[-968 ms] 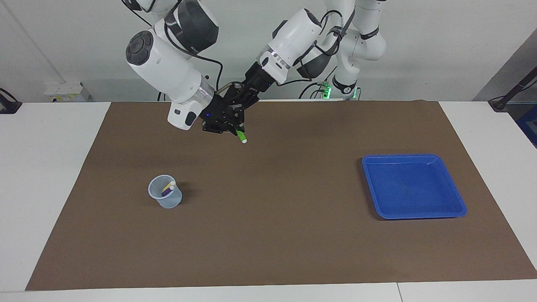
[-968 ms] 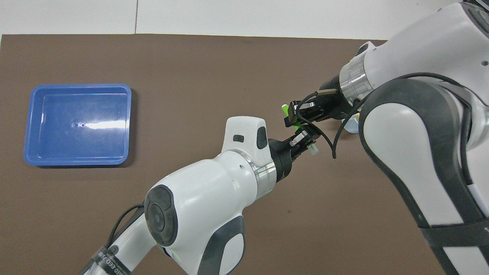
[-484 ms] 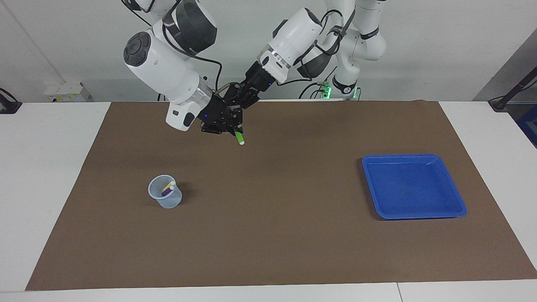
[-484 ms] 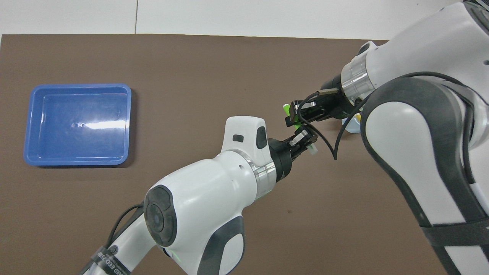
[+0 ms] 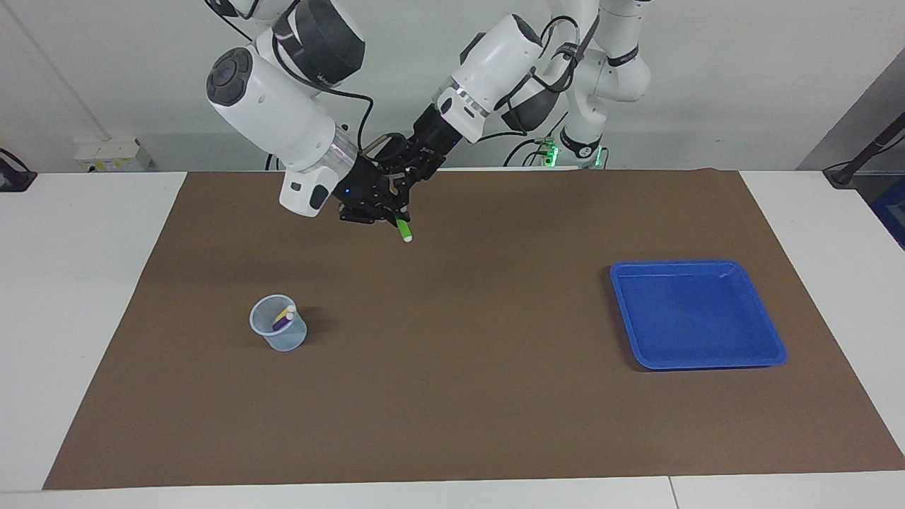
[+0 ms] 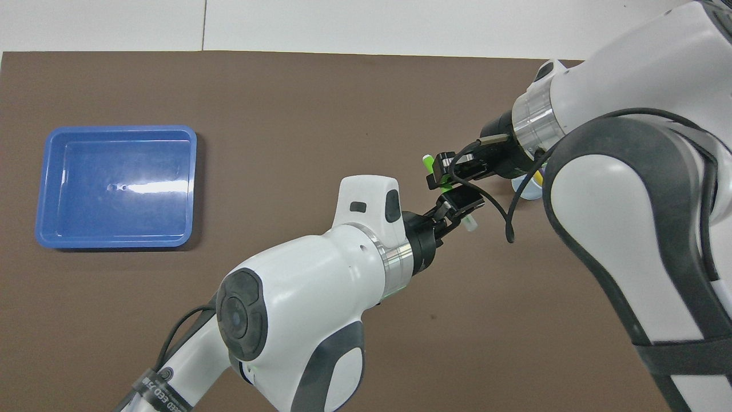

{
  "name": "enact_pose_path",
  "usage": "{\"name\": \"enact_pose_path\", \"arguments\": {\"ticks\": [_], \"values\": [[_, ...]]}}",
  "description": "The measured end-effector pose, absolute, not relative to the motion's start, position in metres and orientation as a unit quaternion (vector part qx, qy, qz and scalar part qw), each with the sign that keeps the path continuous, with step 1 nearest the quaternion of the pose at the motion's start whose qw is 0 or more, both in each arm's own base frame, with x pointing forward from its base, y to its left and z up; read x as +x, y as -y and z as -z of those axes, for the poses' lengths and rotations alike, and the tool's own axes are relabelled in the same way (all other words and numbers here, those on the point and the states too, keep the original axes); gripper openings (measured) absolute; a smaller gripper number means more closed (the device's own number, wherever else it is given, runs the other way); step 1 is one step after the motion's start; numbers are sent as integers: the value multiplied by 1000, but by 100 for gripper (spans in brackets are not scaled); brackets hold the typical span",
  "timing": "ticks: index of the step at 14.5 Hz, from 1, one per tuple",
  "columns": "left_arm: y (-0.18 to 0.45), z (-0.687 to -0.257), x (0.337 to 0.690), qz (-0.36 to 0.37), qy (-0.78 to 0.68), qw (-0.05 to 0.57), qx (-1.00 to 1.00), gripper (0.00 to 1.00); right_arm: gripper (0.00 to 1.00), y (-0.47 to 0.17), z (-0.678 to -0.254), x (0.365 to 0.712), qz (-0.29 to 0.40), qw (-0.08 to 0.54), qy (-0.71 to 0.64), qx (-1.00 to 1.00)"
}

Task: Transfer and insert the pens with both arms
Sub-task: 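Carry the pen to the cup with the right gripper while the left withdraws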

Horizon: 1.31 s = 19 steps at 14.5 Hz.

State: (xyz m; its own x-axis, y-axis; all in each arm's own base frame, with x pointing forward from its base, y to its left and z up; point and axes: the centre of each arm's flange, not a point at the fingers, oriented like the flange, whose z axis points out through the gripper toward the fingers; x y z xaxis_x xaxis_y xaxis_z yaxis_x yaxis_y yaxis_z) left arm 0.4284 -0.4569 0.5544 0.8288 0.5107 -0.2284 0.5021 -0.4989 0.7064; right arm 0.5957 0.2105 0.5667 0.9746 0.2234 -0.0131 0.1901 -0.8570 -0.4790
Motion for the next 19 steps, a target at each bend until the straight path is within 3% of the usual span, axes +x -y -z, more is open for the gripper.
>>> {"name": "enact_pose_path", "arguments": {"ticks": [6,13,19], "values": [[399,-548,474,10,-338,371,865,100,19,-133,-563,622,36,244,191,-950],[254,-536,551,3,-413,306,858,100,19,-32,-539,655,237,234,270,-903],[150,-523,572,-30,-376,189,907,100,19,14,-482,631,373,250,322,-834]]}}
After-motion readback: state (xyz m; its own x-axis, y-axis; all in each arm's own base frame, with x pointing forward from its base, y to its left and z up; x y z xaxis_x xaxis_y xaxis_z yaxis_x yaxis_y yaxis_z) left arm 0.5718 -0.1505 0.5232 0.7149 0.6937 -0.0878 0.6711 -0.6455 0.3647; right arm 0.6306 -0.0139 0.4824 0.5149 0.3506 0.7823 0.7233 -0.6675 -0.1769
